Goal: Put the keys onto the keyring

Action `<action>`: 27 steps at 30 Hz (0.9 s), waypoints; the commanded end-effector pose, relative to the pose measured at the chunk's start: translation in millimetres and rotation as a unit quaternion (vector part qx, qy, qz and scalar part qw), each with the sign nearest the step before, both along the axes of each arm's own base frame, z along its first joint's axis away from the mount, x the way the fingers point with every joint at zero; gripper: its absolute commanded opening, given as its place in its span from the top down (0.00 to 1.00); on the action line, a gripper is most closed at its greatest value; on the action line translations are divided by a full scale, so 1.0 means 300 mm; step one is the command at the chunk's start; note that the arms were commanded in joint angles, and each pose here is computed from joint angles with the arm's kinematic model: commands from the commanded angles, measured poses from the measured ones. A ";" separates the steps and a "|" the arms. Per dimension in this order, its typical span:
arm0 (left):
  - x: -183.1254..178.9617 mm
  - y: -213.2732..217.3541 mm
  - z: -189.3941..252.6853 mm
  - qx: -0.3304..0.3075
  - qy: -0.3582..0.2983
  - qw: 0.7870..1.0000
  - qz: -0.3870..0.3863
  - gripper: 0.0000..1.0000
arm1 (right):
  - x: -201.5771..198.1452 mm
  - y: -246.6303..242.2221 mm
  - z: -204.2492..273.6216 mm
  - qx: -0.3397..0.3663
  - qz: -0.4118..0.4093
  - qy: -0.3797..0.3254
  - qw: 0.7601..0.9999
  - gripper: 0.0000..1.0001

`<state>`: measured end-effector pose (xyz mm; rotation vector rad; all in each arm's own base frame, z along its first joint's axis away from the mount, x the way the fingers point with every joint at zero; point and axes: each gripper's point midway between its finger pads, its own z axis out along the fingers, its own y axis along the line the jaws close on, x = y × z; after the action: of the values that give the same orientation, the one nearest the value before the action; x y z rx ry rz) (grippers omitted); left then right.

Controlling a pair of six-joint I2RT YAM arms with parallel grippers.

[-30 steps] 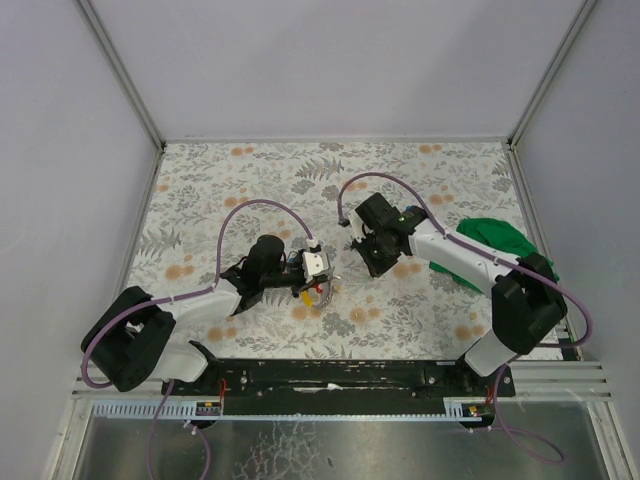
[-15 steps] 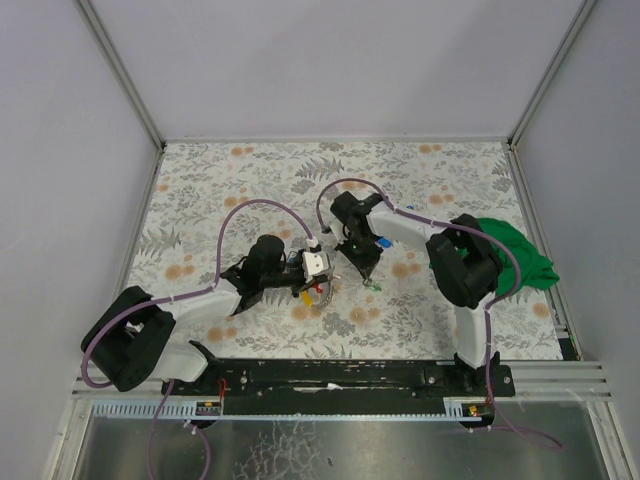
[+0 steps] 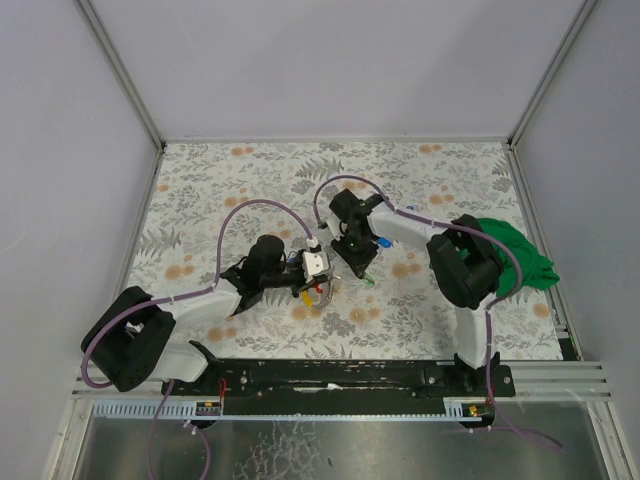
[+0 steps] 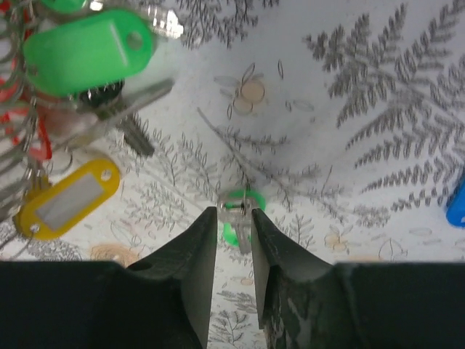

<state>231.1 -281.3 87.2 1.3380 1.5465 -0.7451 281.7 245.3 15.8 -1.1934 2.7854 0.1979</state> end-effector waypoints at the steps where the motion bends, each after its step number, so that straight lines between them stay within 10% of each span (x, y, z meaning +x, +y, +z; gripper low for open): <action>1: 0.030 -0.028 0.086 -0.032 -0.035 0.999 -0.005 1.00 | 0.014 0.049 0.146 0.081 -0.004 -0.073 0.994 0.65; 27: 0.033 -0.028 0.096 -0.039 -0.041 0.998 -0.001 1.00 | 0.003 0.014 0.229 0.368 -0.043 -0.409 0.834 0.67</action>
<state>231.3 -281.3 87.4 1.3367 1.5465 -0.7452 261.0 237.3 36.5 -0.8257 1.9928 0.5037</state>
